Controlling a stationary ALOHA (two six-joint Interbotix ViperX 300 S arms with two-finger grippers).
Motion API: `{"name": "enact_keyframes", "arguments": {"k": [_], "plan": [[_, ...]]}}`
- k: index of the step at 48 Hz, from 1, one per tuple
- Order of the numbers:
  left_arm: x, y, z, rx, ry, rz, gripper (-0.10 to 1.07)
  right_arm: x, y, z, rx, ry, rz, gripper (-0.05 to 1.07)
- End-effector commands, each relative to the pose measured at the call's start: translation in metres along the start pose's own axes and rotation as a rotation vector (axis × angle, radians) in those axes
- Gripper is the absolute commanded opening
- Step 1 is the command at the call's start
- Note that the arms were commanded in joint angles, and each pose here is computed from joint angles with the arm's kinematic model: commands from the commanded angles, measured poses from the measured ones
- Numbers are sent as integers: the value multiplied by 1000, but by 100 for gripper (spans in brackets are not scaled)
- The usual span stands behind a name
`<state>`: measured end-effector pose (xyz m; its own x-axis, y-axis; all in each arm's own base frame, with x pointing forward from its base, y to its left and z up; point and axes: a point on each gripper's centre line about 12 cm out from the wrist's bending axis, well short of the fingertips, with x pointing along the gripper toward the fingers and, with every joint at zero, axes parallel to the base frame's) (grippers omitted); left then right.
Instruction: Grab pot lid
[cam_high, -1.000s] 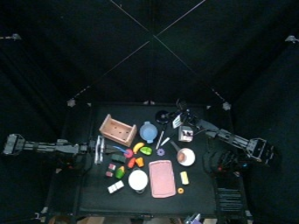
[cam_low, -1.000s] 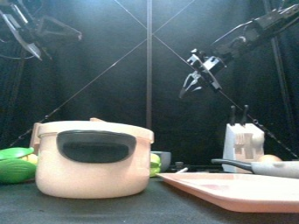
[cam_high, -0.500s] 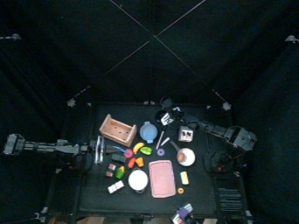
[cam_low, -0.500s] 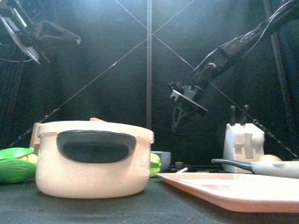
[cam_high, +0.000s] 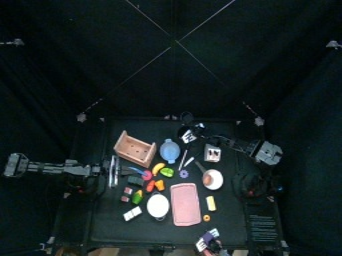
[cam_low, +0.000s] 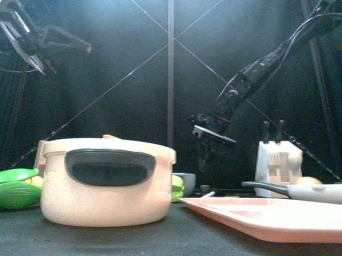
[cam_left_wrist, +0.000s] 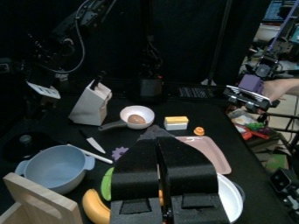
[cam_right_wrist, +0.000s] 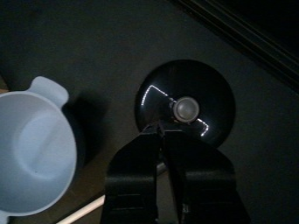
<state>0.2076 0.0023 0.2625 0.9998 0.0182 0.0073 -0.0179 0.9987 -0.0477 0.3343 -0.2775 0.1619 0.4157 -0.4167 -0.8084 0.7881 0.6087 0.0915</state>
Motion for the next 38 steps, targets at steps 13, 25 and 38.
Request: {"name": "enact_keyframes", "arguments": {"k": [13,25,38], "plan": [[2,1,5,0,-19,8,-3,11,-6,19,17,-27,-10,75],[1,1,4,-1,-17,8,-3,21,-8,20,5,-12,-24,78],[1,2,2,-1,-11,10,-3,25,-18,15,-9,31,-62,78]]}}
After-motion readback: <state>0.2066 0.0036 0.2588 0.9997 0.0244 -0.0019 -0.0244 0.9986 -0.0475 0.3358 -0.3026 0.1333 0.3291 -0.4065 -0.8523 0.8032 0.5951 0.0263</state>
